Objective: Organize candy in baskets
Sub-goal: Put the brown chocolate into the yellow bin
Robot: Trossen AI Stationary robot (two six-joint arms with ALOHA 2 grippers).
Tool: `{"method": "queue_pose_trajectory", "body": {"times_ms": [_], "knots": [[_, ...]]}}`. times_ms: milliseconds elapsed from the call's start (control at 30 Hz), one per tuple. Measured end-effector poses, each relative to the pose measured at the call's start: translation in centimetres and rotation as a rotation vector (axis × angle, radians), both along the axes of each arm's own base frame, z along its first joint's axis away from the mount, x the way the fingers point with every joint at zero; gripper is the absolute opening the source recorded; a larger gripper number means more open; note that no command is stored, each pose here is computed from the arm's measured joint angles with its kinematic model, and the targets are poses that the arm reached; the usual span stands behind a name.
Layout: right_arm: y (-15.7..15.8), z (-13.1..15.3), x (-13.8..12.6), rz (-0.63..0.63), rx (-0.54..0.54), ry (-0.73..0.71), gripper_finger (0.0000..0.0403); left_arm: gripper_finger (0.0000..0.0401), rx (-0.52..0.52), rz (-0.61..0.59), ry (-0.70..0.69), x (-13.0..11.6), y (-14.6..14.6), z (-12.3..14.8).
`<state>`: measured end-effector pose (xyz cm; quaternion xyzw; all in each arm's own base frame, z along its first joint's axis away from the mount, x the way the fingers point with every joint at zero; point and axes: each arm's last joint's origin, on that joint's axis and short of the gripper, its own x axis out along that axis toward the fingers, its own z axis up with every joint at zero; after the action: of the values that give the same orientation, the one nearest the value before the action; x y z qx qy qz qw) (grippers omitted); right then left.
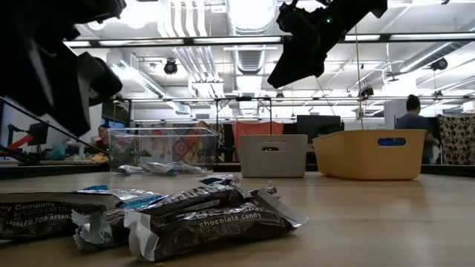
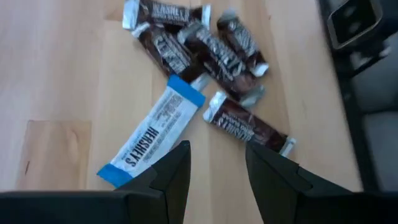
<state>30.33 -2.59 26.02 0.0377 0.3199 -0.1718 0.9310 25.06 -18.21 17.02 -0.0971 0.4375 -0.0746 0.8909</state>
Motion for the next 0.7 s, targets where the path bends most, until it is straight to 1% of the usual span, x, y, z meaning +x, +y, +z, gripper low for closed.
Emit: {"method": "queue_pose_trajectory", "body": {"times_ms": [67,300,367,500,600,700], "knots": [[0.2,0.0,0.0,0.007,-0.001,0.000,0.0160,0.0132,0.044,-0.003,0.018,0.2,-0.9,-0.1],[1.0,-0.2,-0.1,0.025,0.007,0.021,0.0160,0.0116,0.087,-0.007,0.039,1.3,-3.1,-0.8],[1.1,-0.3,-0.2,0.028,0.009,0.034,0.0160,0.0115,0.075,0.015,0.053,1.4,-3.3,-1.2],[1.3,-0.6,-0.4,0.020,0.027,0.071,0.0160,0.0119,0.025,0.096,0.086,1.5,-3.4,-1.8],[1.5,-0.8,-0.6,0.020,0.032,0.097,0.0160,0.0128,0.005,0.100,0.073,1.5,-3.6,-1.6],[1.5,-0.8,-0.6,0.010,0.043,0.091,0.0160,0.0145,0.001,0.095,0.067,1.6,-3.8,-1.4]]}}
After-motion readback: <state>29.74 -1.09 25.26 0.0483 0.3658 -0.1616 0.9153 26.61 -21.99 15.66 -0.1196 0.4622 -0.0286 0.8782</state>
